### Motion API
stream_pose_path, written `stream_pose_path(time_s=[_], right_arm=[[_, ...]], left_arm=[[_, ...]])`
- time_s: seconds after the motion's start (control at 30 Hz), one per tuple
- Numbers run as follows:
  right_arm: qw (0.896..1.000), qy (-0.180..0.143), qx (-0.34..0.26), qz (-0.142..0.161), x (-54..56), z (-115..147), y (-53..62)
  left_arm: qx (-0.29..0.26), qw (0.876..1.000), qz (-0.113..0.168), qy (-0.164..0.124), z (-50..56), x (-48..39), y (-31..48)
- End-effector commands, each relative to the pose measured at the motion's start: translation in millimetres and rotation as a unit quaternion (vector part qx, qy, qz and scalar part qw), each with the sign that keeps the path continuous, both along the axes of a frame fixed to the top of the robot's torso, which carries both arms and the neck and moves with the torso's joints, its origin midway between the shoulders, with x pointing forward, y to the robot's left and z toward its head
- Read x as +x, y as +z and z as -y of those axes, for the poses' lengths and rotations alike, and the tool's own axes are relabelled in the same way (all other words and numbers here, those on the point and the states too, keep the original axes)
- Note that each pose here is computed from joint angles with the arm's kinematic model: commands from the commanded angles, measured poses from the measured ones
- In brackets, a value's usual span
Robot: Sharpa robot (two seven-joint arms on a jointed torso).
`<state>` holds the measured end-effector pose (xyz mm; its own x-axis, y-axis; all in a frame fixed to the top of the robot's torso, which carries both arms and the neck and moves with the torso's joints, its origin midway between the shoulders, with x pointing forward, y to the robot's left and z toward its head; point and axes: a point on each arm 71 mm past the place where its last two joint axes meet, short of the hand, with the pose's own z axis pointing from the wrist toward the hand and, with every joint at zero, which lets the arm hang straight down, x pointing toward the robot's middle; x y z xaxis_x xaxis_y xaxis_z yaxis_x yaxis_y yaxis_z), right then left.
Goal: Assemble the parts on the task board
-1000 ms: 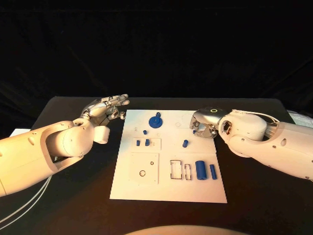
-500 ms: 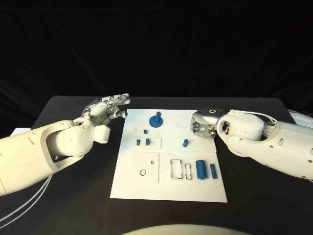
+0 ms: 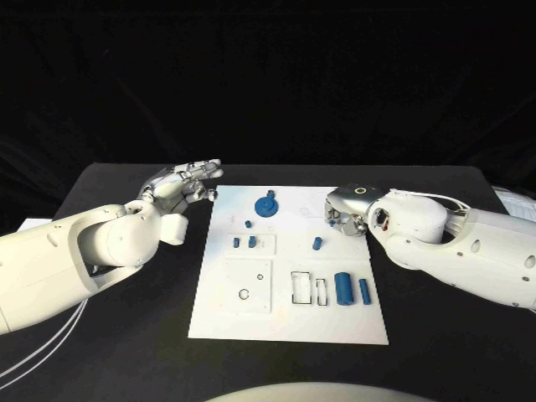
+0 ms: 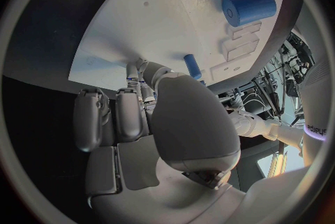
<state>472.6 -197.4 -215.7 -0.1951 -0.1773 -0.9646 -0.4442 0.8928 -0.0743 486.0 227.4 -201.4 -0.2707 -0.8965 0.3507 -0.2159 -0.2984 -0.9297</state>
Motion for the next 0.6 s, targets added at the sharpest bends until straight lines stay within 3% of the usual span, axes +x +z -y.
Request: stream_pose_path(time_s=[0.03, 0.27, 0.6], right_arm=[[1.000, 0.004, 0.000, 0.019, -5.2, -3, -2.4], [0.999, 0.004, 0.020, 0.043, -9.3, -2, 6.9], [0.998, -0.002, 0.032, 0.047, -10.7, 1, 15.1]], left_arm=[[-0.002, 1.000, 0.006, -0.010, 1.6, -0.5, 1.0], [0.001, 1.000, 0.007, -0.010, 1.4, -0.4, 0.9], [0.004, 1.000, 0.007, -0.012, 1.2, -0.2, 0.5]])
